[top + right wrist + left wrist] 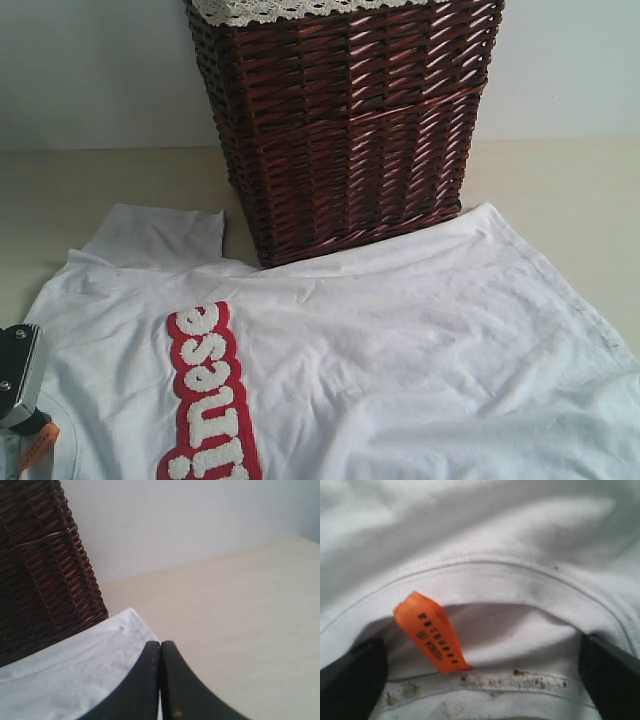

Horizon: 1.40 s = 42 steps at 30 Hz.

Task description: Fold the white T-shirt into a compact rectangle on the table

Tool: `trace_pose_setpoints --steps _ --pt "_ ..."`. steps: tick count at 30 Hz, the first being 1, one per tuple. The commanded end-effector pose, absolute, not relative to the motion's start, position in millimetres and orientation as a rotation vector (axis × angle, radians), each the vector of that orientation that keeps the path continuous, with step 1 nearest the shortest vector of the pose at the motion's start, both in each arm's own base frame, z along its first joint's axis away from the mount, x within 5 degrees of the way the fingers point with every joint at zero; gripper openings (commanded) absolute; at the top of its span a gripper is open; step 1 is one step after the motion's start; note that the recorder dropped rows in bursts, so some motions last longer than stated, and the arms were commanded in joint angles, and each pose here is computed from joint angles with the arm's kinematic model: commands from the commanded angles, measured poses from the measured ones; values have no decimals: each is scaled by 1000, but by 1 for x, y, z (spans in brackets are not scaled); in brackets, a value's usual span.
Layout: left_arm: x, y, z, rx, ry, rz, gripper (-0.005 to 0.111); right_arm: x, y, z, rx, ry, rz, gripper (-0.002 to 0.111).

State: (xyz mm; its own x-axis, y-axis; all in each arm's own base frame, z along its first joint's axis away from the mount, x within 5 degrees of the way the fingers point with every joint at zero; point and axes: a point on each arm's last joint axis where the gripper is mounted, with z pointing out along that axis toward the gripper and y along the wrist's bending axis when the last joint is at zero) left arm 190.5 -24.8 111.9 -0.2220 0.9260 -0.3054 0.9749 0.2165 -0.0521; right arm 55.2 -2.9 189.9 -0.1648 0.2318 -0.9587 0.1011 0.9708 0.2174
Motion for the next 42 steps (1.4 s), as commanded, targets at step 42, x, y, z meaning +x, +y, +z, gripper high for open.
trace_pose_setpoints --steps 42 --pt "188 -25 105 1814 2308 -358 105 243 -15 263 -889 2433 -253 0"
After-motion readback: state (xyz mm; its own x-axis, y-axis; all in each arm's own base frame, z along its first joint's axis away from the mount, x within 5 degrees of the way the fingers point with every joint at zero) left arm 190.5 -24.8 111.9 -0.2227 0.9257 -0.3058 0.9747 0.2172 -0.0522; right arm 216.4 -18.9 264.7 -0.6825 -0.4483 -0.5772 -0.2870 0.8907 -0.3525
